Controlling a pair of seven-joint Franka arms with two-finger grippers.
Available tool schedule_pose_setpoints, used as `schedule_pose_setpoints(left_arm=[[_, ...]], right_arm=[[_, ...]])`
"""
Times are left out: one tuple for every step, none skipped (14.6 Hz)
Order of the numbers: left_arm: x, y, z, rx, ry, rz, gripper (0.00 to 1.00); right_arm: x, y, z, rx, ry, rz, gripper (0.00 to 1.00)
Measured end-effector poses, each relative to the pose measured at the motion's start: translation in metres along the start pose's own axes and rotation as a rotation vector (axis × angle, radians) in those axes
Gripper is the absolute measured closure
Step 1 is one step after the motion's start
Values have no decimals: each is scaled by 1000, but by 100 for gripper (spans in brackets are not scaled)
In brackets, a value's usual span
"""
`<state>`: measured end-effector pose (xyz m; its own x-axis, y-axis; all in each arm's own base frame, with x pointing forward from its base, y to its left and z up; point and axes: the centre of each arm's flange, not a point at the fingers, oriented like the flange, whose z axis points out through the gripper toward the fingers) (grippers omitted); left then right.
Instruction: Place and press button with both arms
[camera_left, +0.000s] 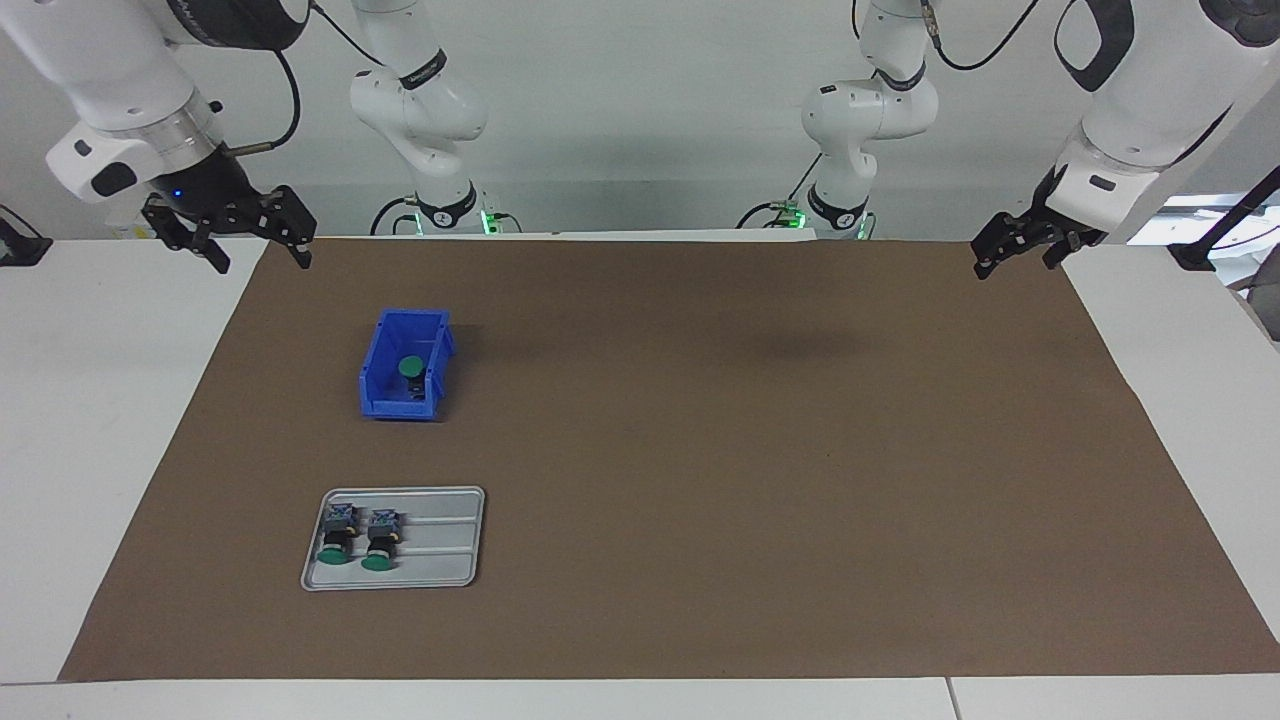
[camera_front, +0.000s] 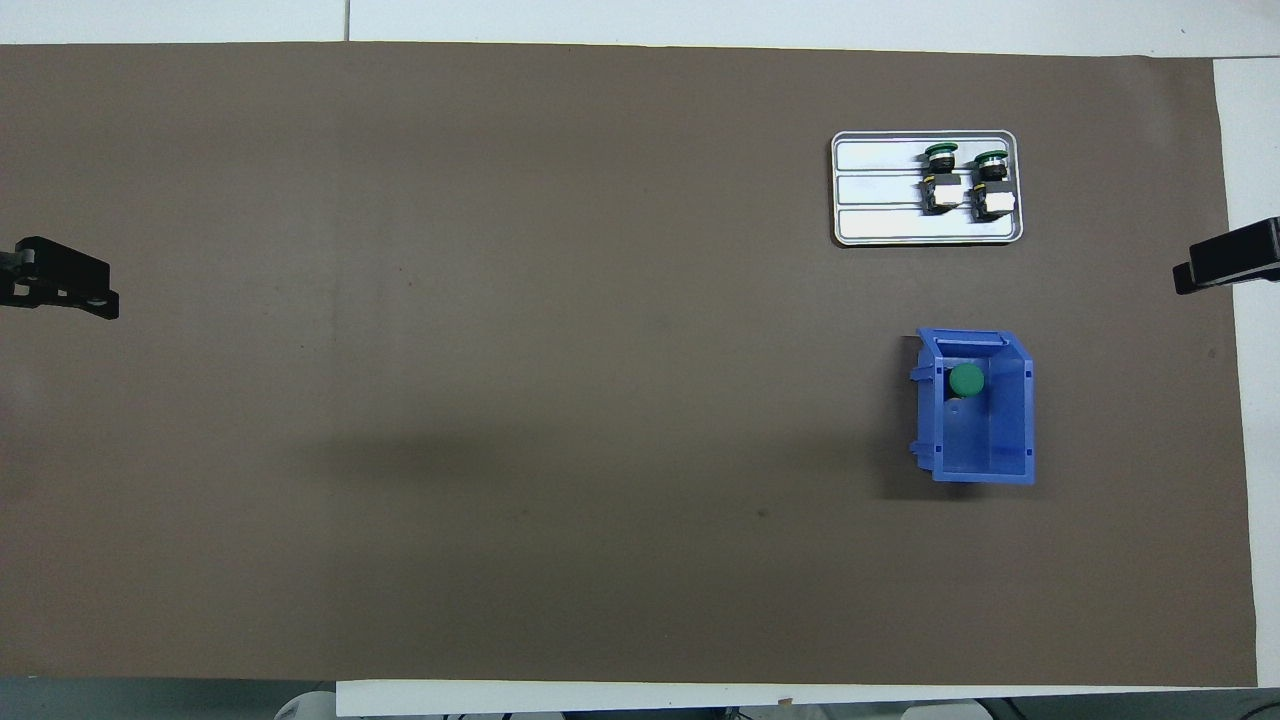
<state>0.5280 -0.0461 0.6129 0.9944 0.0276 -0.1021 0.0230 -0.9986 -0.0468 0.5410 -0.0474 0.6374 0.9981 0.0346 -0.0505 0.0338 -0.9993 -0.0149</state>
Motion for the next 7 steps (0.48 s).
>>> schedule_pose_setpoints(left_arm=[[0,0,0,0,0,0,0],[0,0,0,0,0,0,0],[0,0,0,0,0,-1,0],[0,0,0,0,0,-1,0],[0,0,0,0,0,-1,0],[0,0,0,0,0,-1,0],[0,0,0,0,0,-1,0]], right_arm=[[0,1,0,0,0,1,1],[0,1,0,0,0,1,1],[0,1,0,-1,0,2,1],[0,1,0,-1,0,0,1],[0,-1,-1,-1,1,-3,1],[-1,-2,-1,-1,1,-5,1],[-2,-2,-2,-1,2,-4,1]])
